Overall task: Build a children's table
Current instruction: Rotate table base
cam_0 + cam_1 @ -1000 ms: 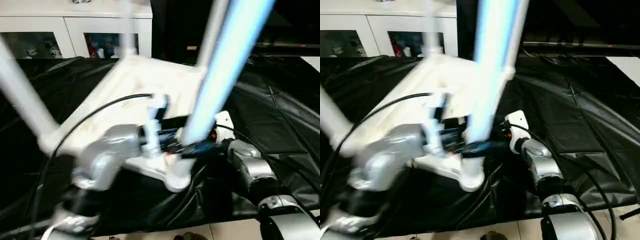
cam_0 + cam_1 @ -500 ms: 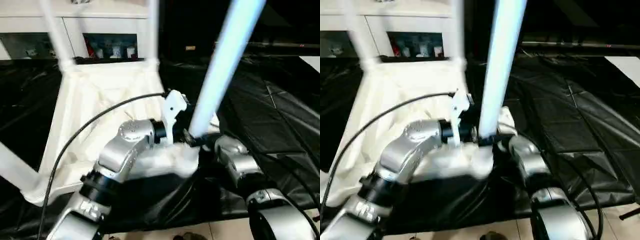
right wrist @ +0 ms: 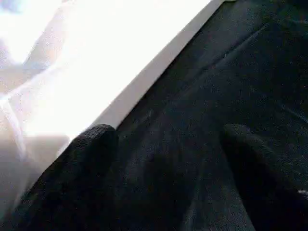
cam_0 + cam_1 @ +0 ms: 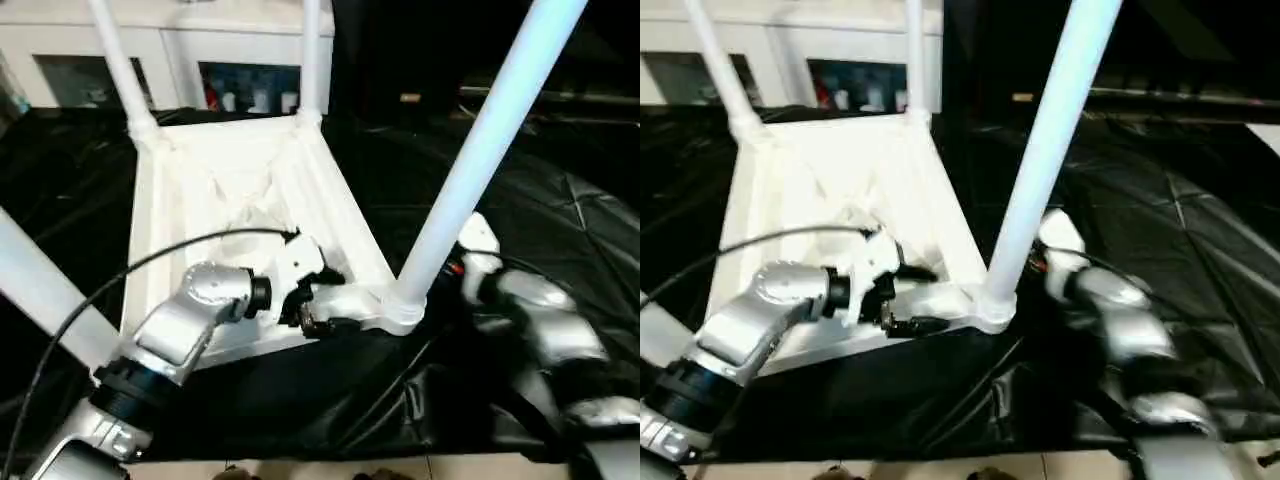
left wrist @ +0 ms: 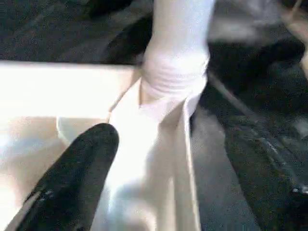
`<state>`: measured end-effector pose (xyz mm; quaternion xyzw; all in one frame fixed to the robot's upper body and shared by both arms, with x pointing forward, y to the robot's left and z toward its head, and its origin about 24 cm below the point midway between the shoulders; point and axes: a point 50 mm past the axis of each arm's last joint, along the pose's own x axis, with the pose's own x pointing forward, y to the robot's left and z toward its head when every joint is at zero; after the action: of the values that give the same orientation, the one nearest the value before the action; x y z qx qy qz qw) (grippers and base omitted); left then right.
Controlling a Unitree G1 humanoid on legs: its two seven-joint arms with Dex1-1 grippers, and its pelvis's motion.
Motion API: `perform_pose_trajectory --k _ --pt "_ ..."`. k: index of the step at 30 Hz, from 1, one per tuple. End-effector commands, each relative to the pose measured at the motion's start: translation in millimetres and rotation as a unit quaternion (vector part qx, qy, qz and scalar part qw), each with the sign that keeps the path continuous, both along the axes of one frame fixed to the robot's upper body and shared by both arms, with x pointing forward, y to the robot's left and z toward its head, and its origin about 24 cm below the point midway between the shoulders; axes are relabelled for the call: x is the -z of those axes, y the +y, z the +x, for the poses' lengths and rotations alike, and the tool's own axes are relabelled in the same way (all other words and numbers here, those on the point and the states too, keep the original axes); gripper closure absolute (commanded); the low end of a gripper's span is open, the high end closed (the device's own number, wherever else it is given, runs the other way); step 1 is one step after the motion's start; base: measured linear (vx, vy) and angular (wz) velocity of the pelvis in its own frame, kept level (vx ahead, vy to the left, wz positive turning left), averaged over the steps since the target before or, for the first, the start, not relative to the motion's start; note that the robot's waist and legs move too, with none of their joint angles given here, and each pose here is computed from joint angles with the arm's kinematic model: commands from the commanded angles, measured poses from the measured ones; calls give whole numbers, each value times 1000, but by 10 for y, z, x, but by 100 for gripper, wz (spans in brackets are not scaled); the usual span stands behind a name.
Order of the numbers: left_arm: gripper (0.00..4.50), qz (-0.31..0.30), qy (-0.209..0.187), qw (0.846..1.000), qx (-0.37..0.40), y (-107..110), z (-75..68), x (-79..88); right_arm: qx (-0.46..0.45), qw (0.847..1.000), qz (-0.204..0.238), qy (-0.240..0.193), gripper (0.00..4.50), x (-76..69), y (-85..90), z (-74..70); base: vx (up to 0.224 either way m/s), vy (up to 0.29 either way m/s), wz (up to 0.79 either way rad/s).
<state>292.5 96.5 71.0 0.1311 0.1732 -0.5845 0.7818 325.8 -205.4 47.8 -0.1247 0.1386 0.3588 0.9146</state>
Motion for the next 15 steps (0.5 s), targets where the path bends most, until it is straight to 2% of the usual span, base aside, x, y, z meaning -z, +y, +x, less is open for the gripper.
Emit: perform_pose_trajectory --k 1,3,6,8,9,10,15 --pt "75 3 -4 1000 -4 -67 24 -32 -19 1000 -16 -1 63 -49 -30 -33 0 0 0" --pt "79 13 8 1000 -17 -154 25 -24 -32 999 -41 4 63 -94 -166 -147 0 0 0" --pt "113 24 14 999 -21 -176 22 -9 -38 998 -48 8 63 -109 -205 -212 0 0 0" --pt "123 27 15 999 -22 -186 21 -6 -41 998 -50 9 63 -114 -213 -240 0 0 0" --pt "123 40 14 999 -22 -199 15 -1 -49 998 -49 14 63 -123 -215 -305 0 0 0" --pt "150 47 14 999 -21 -198 10 0 -52 997 -47 17 63 -127 -208 -335 0 0 0" --pt "177 85 14 996 -24 -173 -11 27 -75 996 -33 28 63 -153 -163 -462 0 0 0"
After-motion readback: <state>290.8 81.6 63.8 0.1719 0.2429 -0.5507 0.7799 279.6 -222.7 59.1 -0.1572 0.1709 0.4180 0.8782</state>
